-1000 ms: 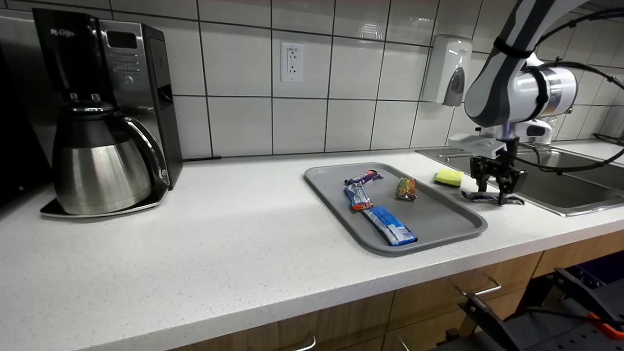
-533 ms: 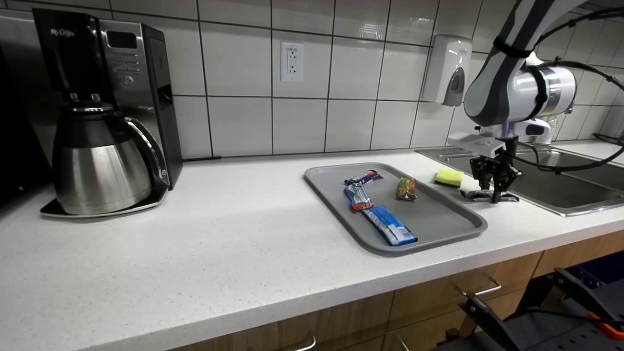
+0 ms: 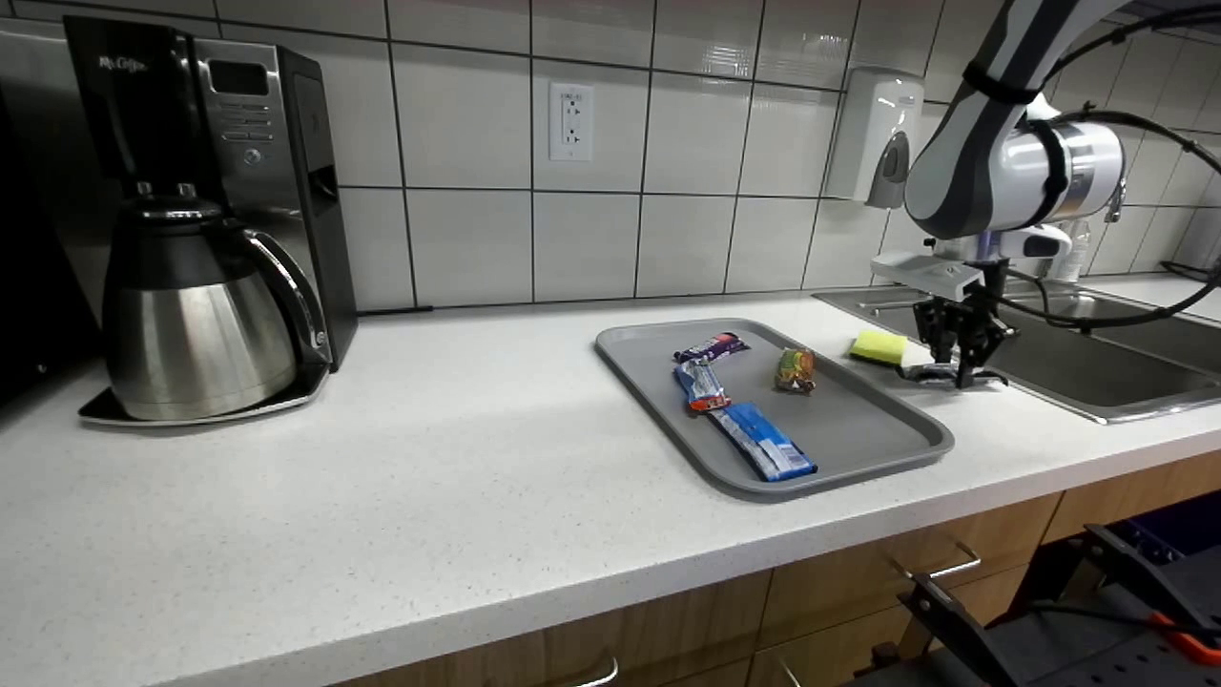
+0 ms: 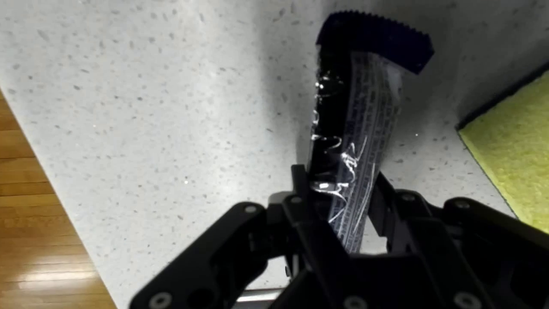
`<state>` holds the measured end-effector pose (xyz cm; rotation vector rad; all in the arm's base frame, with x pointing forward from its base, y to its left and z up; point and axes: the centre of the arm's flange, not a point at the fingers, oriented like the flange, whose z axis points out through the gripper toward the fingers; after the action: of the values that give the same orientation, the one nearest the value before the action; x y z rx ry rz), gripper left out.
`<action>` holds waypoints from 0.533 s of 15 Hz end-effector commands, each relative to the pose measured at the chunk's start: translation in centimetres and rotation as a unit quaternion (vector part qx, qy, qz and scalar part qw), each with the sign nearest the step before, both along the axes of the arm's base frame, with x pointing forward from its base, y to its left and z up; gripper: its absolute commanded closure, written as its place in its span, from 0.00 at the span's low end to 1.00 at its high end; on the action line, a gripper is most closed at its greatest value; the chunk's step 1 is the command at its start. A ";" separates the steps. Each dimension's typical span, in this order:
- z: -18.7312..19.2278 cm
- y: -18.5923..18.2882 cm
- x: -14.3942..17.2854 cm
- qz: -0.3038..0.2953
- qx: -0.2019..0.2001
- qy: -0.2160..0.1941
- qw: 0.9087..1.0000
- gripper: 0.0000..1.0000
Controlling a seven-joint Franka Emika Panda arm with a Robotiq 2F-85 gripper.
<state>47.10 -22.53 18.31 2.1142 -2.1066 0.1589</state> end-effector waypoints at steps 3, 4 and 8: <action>4.3 1.7 -0.7 0.021 0.008 -0.024 0.999 0.90; 4.6 2.1 -0.8 0.028 0.008 -0.026 0.999 0.90; 5.3 4.4 -1.4 0.057 0.015 -0.025 0.998 0.90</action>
<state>47.22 -20.14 21.86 2.2034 -2.0817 0.2132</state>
